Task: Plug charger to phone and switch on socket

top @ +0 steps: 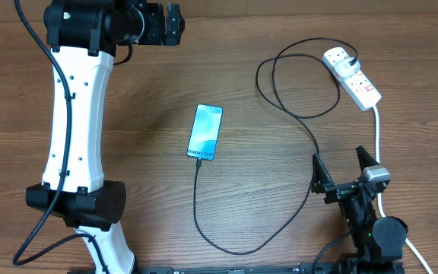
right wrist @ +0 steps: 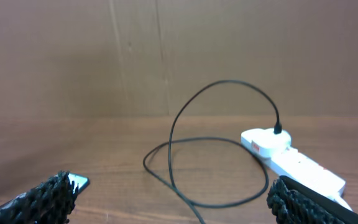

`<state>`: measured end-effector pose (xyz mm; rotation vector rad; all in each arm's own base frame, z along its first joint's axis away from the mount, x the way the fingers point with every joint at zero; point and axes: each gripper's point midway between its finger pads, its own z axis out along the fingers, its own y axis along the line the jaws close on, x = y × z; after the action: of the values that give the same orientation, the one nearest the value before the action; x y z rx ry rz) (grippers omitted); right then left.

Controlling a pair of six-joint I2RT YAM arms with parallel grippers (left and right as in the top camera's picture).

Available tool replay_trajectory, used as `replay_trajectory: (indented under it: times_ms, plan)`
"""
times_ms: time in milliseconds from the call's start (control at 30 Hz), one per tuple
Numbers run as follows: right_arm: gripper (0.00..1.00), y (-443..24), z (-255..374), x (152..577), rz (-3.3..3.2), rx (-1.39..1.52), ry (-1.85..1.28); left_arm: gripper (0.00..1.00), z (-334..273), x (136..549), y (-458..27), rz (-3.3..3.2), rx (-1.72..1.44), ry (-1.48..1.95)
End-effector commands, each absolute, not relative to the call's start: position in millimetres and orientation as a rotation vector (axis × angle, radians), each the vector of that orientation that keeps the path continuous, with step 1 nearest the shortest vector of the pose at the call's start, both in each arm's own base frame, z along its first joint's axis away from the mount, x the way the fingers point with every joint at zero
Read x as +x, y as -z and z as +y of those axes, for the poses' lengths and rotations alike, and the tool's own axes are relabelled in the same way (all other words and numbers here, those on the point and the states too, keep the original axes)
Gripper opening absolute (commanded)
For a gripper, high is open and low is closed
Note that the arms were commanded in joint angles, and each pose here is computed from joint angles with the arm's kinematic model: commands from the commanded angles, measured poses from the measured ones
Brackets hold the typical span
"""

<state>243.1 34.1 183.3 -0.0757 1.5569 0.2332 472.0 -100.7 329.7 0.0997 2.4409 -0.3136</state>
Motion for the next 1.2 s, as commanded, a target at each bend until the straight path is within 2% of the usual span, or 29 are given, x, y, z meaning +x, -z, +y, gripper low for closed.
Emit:
replay_trajectory:
  times_ms: [0,733,933,1167]
  plan:
    - [1.00,-174,35,243,1.582,-0.076,-0.238,1.00,-101,474,-326,2.447,0.103,0.305]
    - [1.00,-174,35,243,1.582,-0.076,-0.238,1.00,-100,474,-326,2.448,0.104,0.301]
    - [1.00,-174,35,243,1.582,-0.076,-0.238,1.00,-85,463,-310,2.531,0.088,0.186]
    - [1.00,-174,35,243,1.582,-0.076,-0.238,1.00,-90,462,-346,2.337,0.217,0.198]
